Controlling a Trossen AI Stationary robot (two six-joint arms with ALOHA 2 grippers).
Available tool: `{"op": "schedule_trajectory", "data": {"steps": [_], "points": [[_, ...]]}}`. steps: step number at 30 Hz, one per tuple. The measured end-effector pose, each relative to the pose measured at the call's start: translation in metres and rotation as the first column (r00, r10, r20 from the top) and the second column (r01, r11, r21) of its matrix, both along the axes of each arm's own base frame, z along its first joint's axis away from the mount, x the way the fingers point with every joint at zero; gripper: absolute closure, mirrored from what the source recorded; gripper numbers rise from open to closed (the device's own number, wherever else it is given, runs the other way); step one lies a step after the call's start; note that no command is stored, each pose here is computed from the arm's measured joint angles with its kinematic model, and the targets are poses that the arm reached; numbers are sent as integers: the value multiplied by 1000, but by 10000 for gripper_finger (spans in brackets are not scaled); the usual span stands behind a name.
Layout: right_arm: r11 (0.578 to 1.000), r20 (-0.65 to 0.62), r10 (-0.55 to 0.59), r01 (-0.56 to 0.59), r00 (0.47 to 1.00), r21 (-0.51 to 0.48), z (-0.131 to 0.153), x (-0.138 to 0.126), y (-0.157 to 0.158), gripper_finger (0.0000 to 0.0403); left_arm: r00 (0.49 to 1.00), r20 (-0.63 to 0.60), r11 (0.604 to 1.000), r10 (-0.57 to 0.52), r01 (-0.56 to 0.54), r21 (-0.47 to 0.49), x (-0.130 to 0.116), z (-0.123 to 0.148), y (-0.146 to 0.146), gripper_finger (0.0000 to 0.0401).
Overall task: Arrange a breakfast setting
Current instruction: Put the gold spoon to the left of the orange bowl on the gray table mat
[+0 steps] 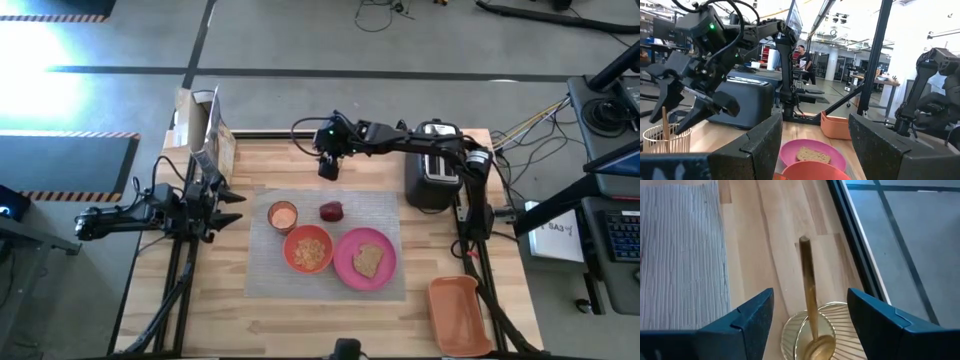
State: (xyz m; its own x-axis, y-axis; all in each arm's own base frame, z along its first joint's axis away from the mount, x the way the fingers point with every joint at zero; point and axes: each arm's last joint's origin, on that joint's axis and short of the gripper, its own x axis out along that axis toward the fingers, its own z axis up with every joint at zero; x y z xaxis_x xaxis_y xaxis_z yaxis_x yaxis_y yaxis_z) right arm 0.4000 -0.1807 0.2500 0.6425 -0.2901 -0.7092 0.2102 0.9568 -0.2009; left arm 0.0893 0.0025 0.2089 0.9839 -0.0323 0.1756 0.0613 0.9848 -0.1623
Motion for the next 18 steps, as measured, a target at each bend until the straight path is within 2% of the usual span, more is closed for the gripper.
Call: {"op": "schedule_trajectory", "data": {"steps": [10,18], "points": [[1000,-50,-7,8,999,27,-26,8,-4,198,1000,17,1000,2,-2,5,0,2,0,189],[1000,-51,-9,10,999,25,-26,8,-4,241,1000,24,1000,2,-2,2,0,2,0,189]]}}
